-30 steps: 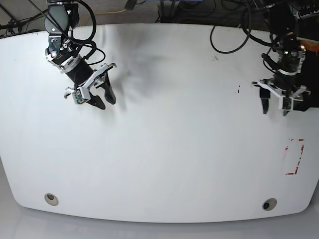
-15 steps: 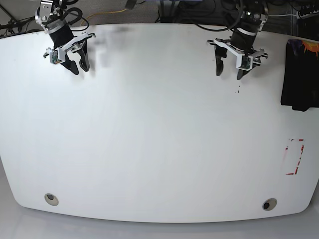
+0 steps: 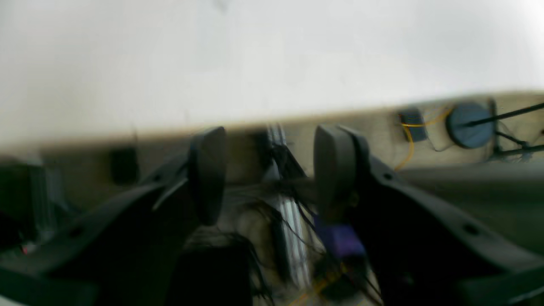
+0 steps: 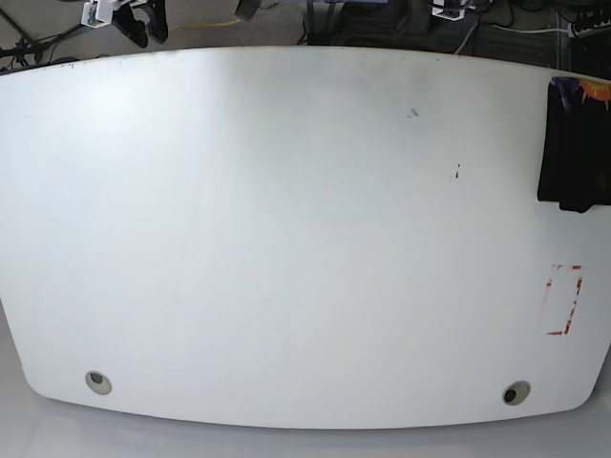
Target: Fold the T-shirt properly
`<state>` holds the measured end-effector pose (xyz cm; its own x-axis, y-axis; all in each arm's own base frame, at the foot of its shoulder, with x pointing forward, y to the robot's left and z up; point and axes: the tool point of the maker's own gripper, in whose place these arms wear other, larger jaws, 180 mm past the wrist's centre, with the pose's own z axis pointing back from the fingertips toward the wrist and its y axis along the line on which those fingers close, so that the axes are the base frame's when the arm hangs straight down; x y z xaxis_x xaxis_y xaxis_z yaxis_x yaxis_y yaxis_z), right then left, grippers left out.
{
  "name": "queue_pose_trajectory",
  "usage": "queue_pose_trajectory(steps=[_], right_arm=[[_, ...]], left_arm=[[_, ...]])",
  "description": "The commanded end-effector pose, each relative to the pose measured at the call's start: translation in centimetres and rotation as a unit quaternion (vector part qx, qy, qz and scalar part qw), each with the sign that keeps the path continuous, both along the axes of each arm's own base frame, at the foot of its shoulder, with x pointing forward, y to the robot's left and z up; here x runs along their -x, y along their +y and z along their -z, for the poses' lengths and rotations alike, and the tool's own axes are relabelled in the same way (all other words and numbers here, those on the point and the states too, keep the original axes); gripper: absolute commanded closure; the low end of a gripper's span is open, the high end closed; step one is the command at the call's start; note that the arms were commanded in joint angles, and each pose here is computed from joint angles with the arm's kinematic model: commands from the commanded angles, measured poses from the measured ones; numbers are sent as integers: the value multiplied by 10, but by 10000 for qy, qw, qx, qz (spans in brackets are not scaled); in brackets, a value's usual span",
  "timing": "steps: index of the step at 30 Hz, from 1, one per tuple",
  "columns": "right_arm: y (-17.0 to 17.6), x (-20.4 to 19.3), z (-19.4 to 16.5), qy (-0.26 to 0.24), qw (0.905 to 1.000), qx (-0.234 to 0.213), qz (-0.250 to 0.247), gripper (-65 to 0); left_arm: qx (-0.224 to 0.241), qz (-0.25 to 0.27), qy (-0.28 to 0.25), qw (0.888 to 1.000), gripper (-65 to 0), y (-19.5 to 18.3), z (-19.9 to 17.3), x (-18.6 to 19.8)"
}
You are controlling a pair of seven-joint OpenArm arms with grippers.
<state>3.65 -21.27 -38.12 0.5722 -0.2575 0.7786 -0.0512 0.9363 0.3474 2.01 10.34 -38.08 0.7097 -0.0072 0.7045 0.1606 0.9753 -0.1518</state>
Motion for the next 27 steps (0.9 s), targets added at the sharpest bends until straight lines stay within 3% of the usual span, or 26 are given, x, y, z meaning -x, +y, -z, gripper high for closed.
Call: queue_pose_trajectory(steps=[1,8,13,22,27], right_arm=[[11,25,-5,111,9999,-86,0,-211],[41,100,32,1034,9941,-338,0,-209],[47,121,80,1557,9872,-334,77,-209],[46,117,167,2234,9744,-242,64,-209],[36,102,196,2448,9691,-233,189,-209]], left_arm=[[115,-95,242,9996,-294,-1,5,27],[245,-274,908,9952,-294,11,48,93],[278,-291,1175,9923,-293,22,93,103],[303,-518,1919,9796,-293,46,187,101],[-137,-804,2400,9673,-293,70,227,100]])
